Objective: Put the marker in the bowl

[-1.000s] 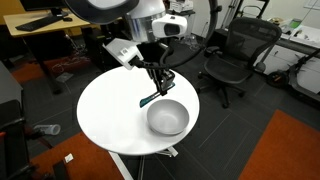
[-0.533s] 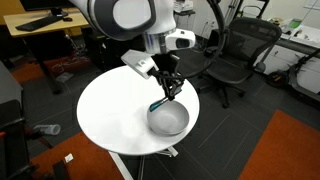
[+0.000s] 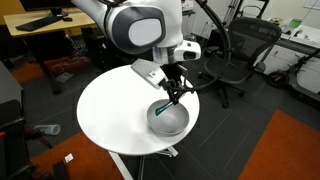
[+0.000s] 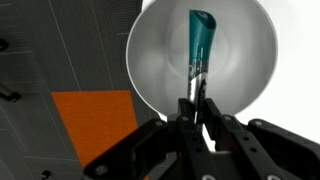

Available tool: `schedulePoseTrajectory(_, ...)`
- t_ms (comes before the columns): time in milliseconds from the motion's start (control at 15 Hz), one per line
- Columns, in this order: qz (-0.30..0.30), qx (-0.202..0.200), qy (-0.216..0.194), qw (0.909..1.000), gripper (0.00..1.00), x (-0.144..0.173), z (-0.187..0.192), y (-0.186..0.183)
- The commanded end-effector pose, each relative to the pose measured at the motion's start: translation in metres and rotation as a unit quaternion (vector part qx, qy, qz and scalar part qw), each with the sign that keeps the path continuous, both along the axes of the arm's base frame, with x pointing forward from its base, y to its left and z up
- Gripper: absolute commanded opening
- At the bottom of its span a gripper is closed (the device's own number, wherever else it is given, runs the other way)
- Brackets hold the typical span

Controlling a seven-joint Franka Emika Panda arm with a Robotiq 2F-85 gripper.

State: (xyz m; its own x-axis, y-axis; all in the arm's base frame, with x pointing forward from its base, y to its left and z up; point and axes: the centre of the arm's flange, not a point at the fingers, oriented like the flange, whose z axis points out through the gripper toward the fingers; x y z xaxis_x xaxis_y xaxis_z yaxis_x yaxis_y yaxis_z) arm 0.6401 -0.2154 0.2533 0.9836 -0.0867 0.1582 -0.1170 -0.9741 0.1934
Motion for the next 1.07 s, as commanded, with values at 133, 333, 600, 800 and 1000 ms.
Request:
schedulePoseTrajectory(133, 0.016, 0.033, -0.013, 0.9993, 0.05, 0.015, -0.027, -0.008)
schedulePoseTrajectory(333, 0.013, 0.040, -0.012, 0.9990, 0.51, 0.015, -0.034, -0.009)
schedulePoseTrajectory(600, 0.006, 0.032, -0.008, 0.9994, 0.80, 0.009, -0.026, -0.003)
schedulePoseTrajectory(800, 0.007, 0.022, -0.010, 0.9997, 1.00, -0.001, -0.015, 0.007)
schedulePoseTrajectory(1000, 0.015, 0.005, -0.020, 0.9997, 1.00, -0.013, 0.002, 0.020)
